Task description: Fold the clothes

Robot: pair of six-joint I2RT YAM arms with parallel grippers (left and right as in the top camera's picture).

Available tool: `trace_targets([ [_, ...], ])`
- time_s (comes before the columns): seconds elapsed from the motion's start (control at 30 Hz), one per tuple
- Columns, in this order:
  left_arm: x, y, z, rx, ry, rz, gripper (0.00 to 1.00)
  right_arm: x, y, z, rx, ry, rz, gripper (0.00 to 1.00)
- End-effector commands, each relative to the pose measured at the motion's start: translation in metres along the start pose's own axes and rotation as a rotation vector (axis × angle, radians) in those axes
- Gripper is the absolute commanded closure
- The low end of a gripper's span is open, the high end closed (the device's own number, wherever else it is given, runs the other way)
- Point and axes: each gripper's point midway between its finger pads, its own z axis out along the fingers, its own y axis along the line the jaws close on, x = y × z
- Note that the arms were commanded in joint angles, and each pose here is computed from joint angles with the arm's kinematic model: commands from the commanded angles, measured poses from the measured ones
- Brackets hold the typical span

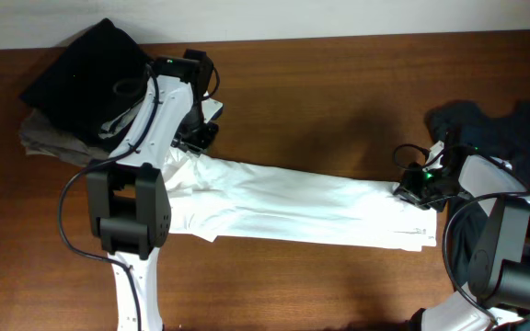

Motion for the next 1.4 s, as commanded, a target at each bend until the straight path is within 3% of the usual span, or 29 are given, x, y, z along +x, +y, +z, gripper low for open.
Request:
trace_targets([
  [0.0, 0.004, 0.002, -0.019, -0.017, -0.021, -0.027, 0.70, 0.017, -0.017, 0.015, 0.068, 0.057, 0.021, 0.77],
  [0.27, 0.014, -0.001, 0.017, -0.018, 0.029, -0.028, 0.69, 0.018, -0.017, 0.015, 0.068, 0.059, 0.022, 0.77],
  [0.3, 0.015, -0.002, 0.024, -0.018, 0.035, -0.036, 0.73, 0.018, -0.017, 0.015, 0.068, 0.059, 0.022, 0.77],
  [0.33, 0.017, -0.002, 0.025, -0.017, 0.044, -0.046, 0.85, 0.018, -0.017, 0.015, 0.069, 0.060, 0.023, 0.77],
  [0.37, 0.020, 0.002, 0.025, -0.037, 0.055, -0.076, 0.98, 0.019, -0.018, 0.015, 0.069, 0.063, 0.023, 0.77],
  [0.4, 0.025, 0.016, 0.022, -0.099, 0.063, -0.133, 1.00, 0.019, -0.018, 0.015, 0.070, 0.064, 0.024, 0.77],
  [0.5, 0.049, 0.065, 0.005, -0.254, 0.084, -0.331, 1.00, 0.019, -0.018, 0.015, 0.070, 0.064, 0.024, 0.77],
  [0.67, 0.069, 0.104, 0.008, -0.246, 0.094, -0.477, 0.99, 0.019, -0.018, 0.015, 0.071, 0.066, 0.025, 0.77],
  [0.7, 0.071, 0.108, 0.009, -0.243, 0.097, -0.487, 0.91, 0.019, -0.019, 0.015, 0.075, 0.065, 0.024, 0.77],
  [0.77, 0.074, 0.109, 0.009, -0.241, 0.106, -0.492, 0.58, 0.019, -0.023, 0.015, 0.098, 0.063, 0.025, 0.77],
  [0.8, 0.075, 0.108, 0.009, -0.240, 0.112, -0.490, 0.52, 0.020, -0.023, 0.015, 0.099, 0.067, 0.026, 0.77],
  [0.9, 0.075, 0.108, 0.008, -0.238, 0.112, -0.490, 0.49, 0.022, -0.023, 0.014, 0.100, 0.073, 0.028, 0.77],
  [1.07, 0.030, 0.094, 0.014, -0.079, -0.064, -0.488, 0.43, 0.022, -0.023, 0.014, 0.100, 0.074, 0.028, 0.73],
  [1.1, 0.024, 0.092, 0.017, -0.063, -0.088, -0.478, 0.44, 0.022, -0.023, 0.014, 0.100, 0.075, 0.029, 0.73],
  [1.2, 0.028, 0.085, 0.041, -0.041, -0.059, -0.412, 0.80, 0.025, -0.024, 0.014, 0.103, 0.084, 0.031, 0.72],
  [1.23, 0.034, 0.084, 0.046, -0.039, -0.040, -0.392, 0.95, 0.025, -0.024, 0.014, 0.103, 0.085, 0.033, 0.67],
  [1.27, 0.042, 0.090, 0.048, -0.056, -0.017, -0.398, 0.99, 0.026, -0.024, 0.012, 0.105, 0.095, 0.038, 0.62],
  [1.37, 0.067, 0.122, 0.032, -0.092, 0.018, -0.470, 0.99, 0.027, -0.029, -0.004, 0.100, 0.119, 0.056, 0.62],
])
